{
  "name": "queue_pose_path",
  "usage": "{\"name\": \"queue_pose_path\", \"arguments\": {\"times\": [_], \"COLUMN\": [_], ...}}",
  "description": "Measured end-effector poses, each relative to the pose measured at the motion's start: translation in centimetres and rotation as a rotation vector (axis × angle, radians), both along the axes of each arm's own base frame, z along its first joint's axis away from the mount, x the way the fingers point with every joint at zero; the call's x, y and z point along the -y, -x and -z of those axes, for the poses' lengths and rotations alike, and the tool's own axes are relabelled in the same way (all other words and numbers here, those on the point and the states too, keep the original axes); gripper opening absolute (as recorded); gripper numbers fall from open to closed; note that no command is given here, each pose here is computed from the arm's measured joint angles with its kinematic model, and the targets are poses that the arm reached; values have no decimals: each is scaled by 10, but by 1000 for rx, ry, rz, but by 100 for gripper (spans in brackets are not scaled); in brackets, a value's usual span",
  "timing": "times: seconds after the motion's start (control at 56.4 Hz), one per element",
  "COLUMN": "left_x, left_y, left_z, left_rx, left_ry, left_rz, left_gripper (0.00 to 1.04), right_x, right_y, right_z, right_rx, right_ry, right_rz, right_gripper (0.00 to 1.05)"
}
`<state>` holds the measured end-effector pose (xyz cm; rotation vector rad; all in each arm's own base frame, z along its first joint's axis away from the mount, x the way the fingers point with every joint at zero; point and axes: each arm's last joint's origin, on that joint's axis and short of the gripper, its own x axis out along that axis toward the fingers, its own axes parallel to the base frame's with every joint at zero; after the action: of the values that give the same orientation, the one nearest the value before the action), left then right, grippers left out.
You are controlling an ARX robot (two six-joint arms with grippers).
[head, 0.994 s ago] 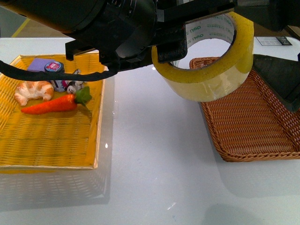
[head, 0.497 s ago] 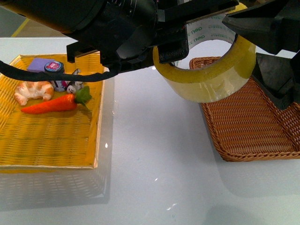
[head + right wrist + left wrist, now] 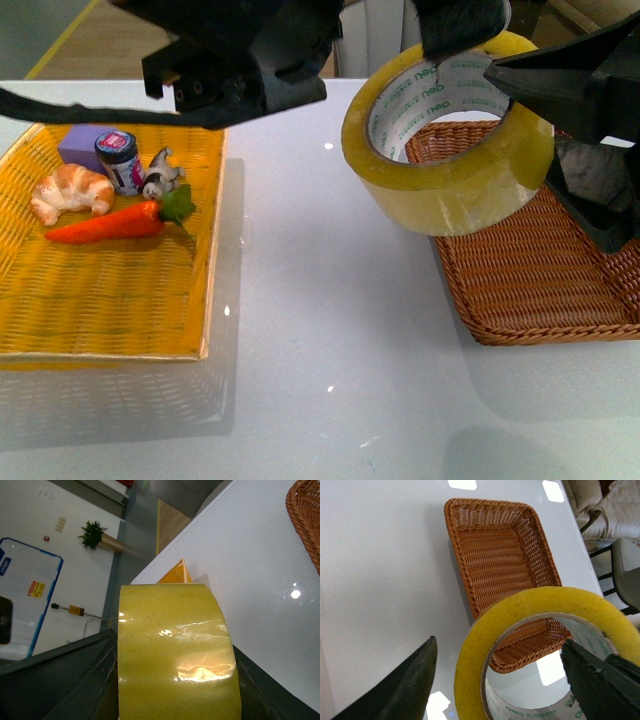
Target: Move tape to another basket
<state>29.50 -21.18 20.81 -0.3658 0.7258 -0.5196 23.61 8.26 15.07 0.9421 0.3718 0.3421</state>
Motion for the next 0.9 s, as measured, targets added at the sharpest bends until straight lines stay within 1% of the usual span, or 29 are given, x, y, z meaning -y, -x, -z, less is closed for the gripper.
{"name": "queue_pose_path", "arguments": {"times": [0.089, 0.124, 0.195, 0.248, 0.266, 0.284, 0.302, 0.319, 0.337, 0.373, 0.39, 0.426, 0.444, 0.479, 0.497, 0.568, 0.639, 0.656, 0.71, 0.727, 0.816, 0.834, 0.905], "left_x": [-5, -8, -15, -22, -23, -25, -26, -30, -33, -46, -50, -66, -70, -86, -89, -110, -126, -128, -140, -141, -155, -156, -164], "left_y": [3, 4, 7, 9, 9, 10, 10, 11, 12, 18, 20, 28, 31, 39, 41, 55, 68, 69, 79, 80, 92, 94, 102], "left_z": [-10, -13, -20, -26, -26, -25, -26, -25, -24, -20, -18, -15, -14, -12, -11, -8, 0, 1, 9, 10, 15, 15, 18], "left_rx": [32, 47, 76, 96, 128, 204, 249, 346, 380, 516, 538, 620, 635, 676, 684, 717, 717, 716, 710, 710, 715, 715, 718], "left_ry": [25, 36, 57, 71, 55, 36, 23, -17, -25, -108, -119, -198, -210, -241, -248, -292, -320, -324, -343, -343, -347, -345, -350], "left_rz": [-4, -6, -18, -30, -49, -108, -140, -207, -245, -360, -395, -480, -494, -529, -534, -541, -527, -526, -520, -516, -513, -511, -511], "left_gripper": [94, 98, 95, 96, 95, 92, 90, 87, 85, 78, 76, 69, 67, 60, 58, 46, 33, 31, 21, 19, 3, 1, 2], "right_x": [4, 6, 9, 11, 12, 13, 14, 15, 15, 17, 17, 20, 21, 24, 26, 34, 43, 44, 52, 53, 66, 67, 77], "right_y": [1, 2, 3, 3, 4, 3, 3, 3, 3, 3, 3, 2, 2, 1, 1, -2, -7, -8, -17, -19, -37, -39, -54], "right_z": [2, 2, 2, 2, 1, 1, 1, 1, 0, 0, 0, 0, 0, 0, 0, 0, 2, 3, 7, 8, 17, 19, 29], "right_rx": [-7, -9, -9, -7, -5, -5, -5, -3, -2, 1, 1, 0, 0, -3, -3, -5, -9, -10, -19, -22, -51, -54, -83], "right_ry": [-1, -1, -2, -6, -6, -7, -7, -8, -9, -10, -10, -11, -11, -11, -12, -13, -15, -16, -19, -19, -16, -15, -12], "right_rz": [15, 21, 31, 40, 42, 44, 47, 52, 54, 57, 58, 62, 66, 76, 79, 109, 129, 131, 140, 141, 191, 197, 238], "right_gripper": [48, 48, 48, 48, 48, 48, 48, 48, 48, 48, 48, 48, 48, 48, 48, 48, 48, 48, 48, 48, 48, 48, 48]}}
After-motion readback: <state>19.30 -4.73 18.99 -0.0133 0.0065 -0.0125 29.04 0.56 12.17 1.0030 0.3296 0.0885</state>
